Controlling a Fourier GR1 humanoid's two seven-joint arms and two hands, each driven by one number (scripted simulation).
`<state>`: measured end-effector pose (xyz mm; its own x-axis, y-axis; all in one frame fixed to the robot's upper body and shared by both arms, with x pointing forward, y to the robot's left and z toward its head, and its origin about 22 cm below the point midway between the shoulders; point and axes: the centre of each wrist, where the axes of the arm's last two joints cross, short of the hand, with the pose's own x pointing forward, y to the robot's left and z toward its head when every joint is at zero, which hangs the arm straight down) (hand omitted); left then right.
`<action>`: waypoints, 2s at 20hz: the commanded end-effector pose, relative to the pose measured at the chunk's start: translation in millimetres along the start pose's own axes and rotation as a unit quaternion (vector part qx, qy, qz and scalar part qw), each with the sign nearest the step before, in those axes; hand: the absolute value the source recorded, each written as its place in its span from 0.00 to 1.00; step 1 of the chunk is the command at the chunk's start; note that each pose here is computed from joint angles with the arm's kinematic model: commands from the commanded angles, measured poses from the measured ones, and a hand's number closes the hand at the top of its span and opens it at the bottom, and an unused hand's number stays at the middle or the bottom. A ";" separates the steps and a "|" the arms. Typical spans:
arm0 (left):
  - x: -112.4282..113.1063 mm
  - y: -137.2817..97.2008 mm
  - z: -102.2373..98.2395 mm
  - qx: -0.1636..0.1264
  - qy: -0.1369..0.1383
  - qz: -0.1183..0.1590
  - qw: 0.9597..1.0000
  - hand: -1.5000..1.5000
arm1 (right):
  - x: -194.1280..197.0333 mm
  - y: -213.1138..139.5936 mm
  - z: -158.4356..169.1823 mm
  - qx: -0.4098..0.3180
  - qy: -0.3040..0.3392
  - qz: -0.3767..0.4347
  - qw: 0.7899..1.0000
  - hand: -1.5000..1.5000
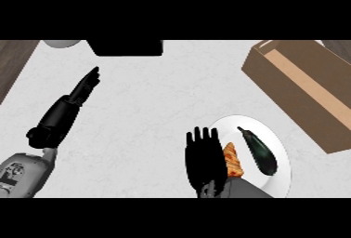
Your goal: Pick the croissant from the plate and place it in the cardboard box
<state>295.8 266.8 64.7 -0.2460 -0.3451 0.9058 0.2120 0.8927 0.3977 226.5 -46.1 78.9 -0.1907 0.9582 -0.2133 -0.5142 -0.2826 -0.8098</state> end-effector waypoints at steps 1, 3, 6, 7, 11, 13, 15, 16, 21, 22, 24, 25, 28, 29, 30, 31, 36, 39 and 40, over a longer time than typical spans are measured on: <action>-1.6 3.9 8.1 0.001 0.006 -0.007 1.000 0.50 | 5.9 12.5 -7.0 0.022 0.101 0.049 0.993 0.00; 4.5 0.7 7.5 -0.001 -0.004 0.005 1.000 0.50 | 9.8 11.8 -5.8 0.023 0.107 0.042 0.993 0.00; -3.9 7.7 13.7 -0.003 0.001 -0.003 1.000 0.50 | -5.9 19.5 -10.1 0.023 0.110 0.049 0.992 0.00; -17.9 -6.2 11.4 0.002 0.001 0.004 1.000 0.50 | 7.6 28.7 -14.2 0.014 0.117 0.046 0.992 0.00; 5.1 -7.1 -0.5 -0.001 -0.005 -0.003 1.000 0.50 | -9.6 29.5 -21.3 0.027 0.099 0.025 0.994 0.00; 2.3 0.4 7.6 -0.004 0.006 0.004 1.000 0.50 | -14.8 30.2 -24.4 0.038 0.101 0.026 0.994 0.00; -4.3 4.2 11.8 0.005 -0.003 0.001 1.000 0.50 | 5.6 17.4 -8.2 0.036 0.096 0.023 0.994 0.00; -10.3 3.7 2.7 -0.001 -0.001 -0.001 1.000 0.50 | 3.6 17.4 0.0 0.037 0.093 0.031 0.994 0.00; -2.4 1.3 1.2 -0.001 -0.003 0.001 1.000 0.50 | -22.5 59.6 -29.6 0.045 0.121 0.049 0.990 0.00; 3.3 -4.3 3.9 -0.007 -0.001 0.002 1.000 0.50 | -22.6 45.1 -33.0 0.048 0.135 0.048 0.988 0.00; -3.9 4.4 25.9 -0.003 -0.004 0.001 1.000 0.50 | -6.4 41.4 -40.0 0.039 0.141 0.042 0.988 0.00; 0.0 -0.7 -2.2 0.009 -0.003 -0.002 1.000 0.50 | -33.2 48.4 -42.3 0.035 0.128 0.051 0.990 0.00; 8.6 -7.4 10.5 0.005 -0.002 -0.001 1.000 0.50 | -32.5 56.5 -44.8 0.047 0.140 0.033 0.989 0.00; 2.7 -18.2 16.2 0.004 -0.003 0.005 1.000 0.50 | -25.2 78.4 -44.7 0.050 0.136 0.033 0.989 0.00; 2.7 -6.0 2.6 0.001 -0.003 0.000 1.000 0.50 | -28.8 54.5 -47.9 0.057 0.123 0.032 0.990 0.00; -12.9 14.1 0.4 0.008 -0.008 -0.005 1.000 0.50 | -46.3 54.4 -32.8 0.048 0.125 0.022 0.991 0.00; -1.5 1.7 2.6 -0.001 0.003 0.007 1.000 0.50 | -50.3 67.8 -50.6 0.034 0.055 0.058 0.996 1.00; 2.4 -4.2 16.9 0.000 -0.016 -0.005 1.000 0.50 | -20.2 62.5 -33.4 -0.006 0.050 0.076 0.996 1.00; 3.0 16.3 1.8 0.002 -0.007 -0.007 1.000 0.50 | -26.0 70.5 -56.2 -0.011 0.037 0.087 0.995 1.00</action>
<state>290.6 269.5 67.5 -0.2589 -0.3469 0.9015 0.2124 0.8900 0.4035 239.3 -94.4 9.4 -0.1585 0.9073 -0.3894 -0.5117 -0.4128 -0.7535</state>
